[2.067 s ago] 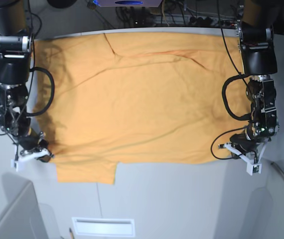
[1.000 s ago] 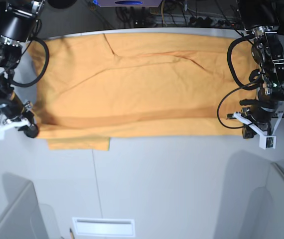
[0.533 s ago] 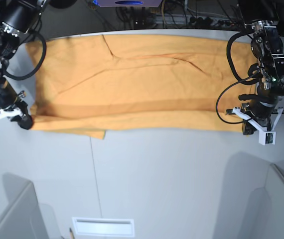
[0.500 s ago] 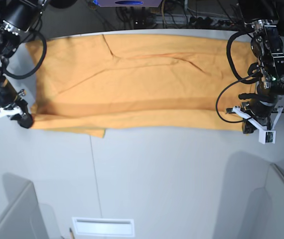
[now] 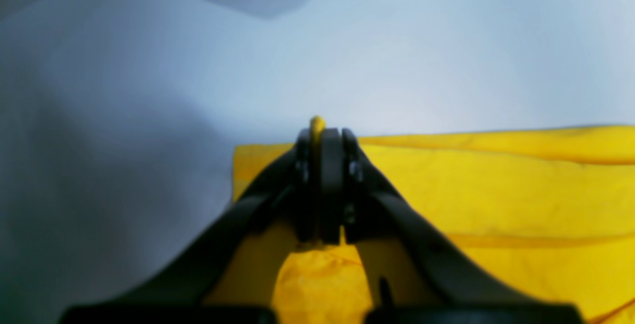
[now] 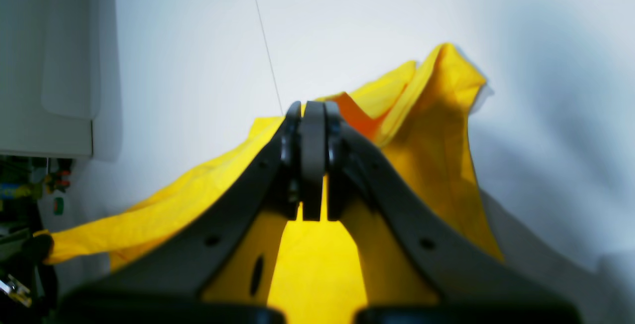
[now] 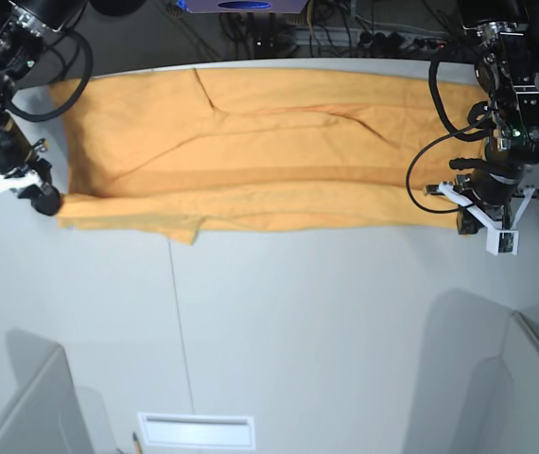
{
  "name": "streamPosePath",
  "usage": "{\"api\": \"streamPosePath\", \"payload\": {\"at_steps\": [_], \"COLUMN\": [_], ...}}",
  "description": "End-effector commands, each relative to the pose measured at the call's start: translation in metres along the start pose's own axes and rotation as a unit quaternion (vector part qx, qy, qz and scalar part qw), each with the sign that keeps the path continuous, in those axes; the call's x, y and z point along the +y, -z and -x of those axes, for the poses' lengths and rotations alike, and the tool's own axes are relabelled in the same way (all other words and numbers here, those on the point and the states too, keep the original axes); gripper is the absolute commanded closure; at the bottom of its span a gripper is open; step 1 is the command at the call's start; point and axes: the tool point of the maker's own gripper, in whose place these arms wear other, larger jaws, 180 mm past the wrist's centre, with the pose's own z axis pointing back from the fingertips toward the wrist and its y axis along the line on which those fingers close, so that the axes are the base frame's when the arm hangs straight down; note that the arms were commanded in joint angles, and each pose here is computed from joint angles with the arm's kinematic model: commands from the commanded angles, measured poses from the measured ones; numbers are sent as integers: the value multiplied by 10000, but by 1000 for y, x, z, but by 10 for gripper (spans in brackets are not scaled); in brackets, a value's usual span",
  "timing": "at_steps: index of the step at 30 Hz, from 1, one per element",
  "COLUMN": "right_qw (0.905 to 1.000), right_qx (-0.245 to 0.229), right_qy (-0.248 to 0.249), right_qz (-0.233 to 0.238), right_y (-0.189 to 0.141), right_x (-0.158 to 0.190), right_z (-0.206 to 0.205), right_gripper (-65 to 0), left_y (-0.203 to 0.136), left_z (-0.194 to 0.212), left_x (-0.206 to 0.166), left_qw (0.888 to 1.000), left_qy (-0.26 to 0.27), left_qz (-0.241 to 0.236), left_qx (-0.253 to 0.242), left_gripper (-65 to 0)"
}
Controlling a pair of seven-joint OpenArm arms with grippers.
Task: Fold the T-shirt properly
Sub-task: 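Fold the hem up over the body toward the collar with both grippers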
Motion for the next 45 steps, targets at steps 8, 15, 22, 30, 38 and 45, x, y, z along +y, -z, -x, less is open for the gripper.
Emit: {"api": "streamPosePath", "payload": {"at_steps": [8, 15, 22, 30, 38, 45], "right_qw": [9998, 9995, 9988, 9985, 9960, 9919], "right_qx": [88, 221, 331, 341, 653, 969], "right_qy": [-87, -55, -128, -261, -68, 255], "right_qz": [127, 227, 325, 353, 610, 779], "right_y": [-12, -16, -25, -32, -39, -39], "right_x": [-10, -17, -20, -16, -38, -59], "right_z": [9, 19, 29, 32, 56, 79], "right_gripper": [0, 0, 0, 0, 0, 0], "left_y": [-7, -10, -21, -29, -36, -40], "left_z": [7, 27, 35, 48, 76, 89], "left_x": [1, 2, 25, 32, 31, 31], "left_qw": [10000, 9997, 9991, 9981, 9958, 9943], "left_qy": [97, 110, 161, 388, 407, 416], "left_qz": [-5, -6, -225, -187, -162, -151], "left_qx": [7, 237, 306, 451, 806, 974], "left_gripper": [0, 0, 0, 0, 0, 0]}}
